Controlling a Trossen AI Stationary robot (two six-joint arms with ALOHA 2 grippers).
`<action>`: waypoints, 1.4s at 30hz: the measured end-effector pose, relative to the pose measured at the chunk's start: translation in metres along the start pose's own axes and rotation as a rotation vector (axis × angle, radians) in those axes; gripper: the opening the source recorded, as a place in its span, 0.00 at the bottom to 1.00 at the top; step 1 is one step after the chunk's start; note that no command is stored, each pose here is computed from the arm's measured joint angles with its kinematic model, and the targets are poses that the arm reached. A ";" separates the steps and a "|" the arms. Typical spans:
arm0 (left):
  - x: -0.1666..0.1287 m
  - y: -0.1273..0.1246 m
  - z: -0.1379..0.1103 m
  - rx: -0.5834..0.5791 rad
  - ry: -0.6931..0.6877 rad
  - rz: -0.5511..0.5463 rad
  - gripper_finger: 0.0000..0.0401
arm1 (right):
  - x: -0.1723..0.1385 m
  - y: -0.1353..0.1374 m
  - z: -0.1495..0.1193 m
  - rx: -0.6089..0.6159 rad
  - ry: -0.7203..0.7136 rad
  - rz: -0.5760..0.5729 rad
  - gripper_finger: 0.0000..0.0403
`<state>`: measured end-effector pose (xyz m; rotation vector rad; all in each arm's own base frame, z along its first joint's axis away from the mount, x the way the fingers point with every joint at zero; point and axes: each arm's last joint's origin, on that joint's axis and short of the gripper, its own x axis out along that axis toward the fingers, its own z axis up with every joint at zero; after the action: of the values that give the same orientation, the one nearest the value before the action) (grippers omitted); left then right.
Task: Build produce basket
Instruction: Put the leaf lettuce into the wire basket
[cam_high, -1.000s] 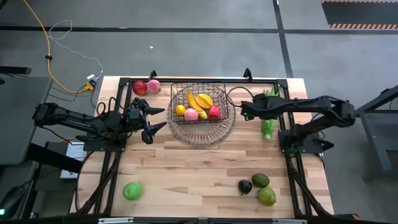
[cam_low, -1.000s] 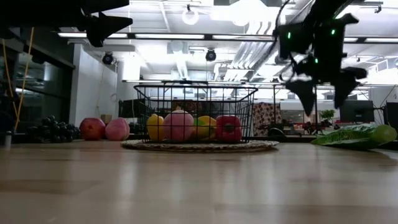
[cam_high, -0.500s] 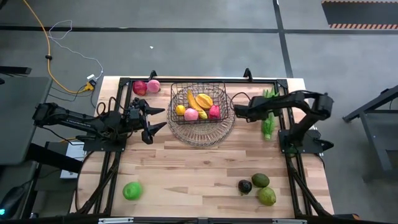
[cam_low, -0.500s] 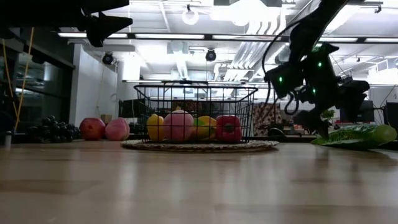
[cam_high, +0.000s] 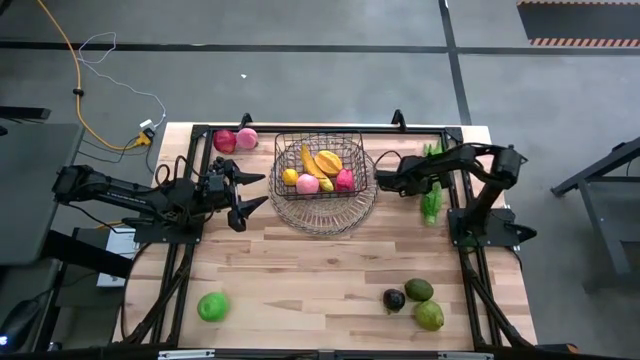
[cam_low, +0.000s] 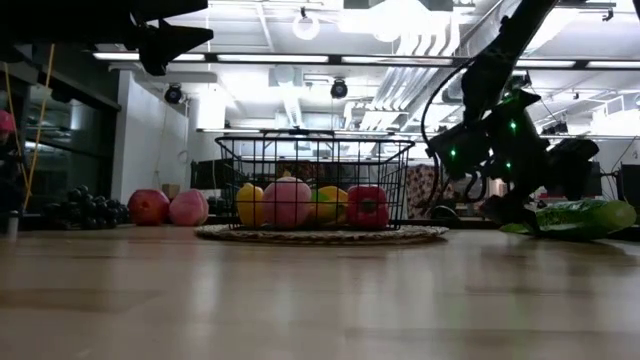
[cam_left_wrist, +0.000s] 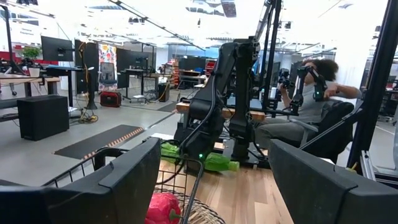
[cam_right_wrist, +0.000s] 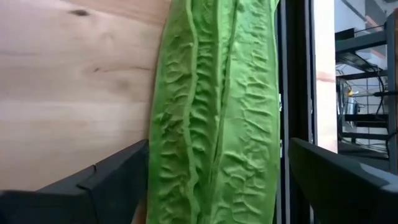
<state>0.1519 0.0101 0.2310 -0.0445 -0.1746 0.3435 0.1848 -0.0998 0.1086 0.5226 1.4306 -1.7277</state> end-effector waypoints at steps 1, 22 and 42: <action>0.000 0.000 0.000 0.000 0.000 0.000 0.71 | 0.003 -0.001 -0.001 0.009 -0.003 -0.011 0.88; 0.000 0.000 0.000 0.000 -0.001 0.000 0.71 | 0.003 -0.004 -0.004 -0.036 0.036 -0.031 0.46; 0.000 0.000 0.000 -0.001 -0.003 0.000 0.71 | -0.103 -0.061 -0.018 0.210 -0.683 0.537 0.33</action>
<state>0.1518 0.0101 0.2313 -0.0450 -0.1773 0.3438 0.1933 -0.0483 0.2182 0.3307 0.5630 -1.4157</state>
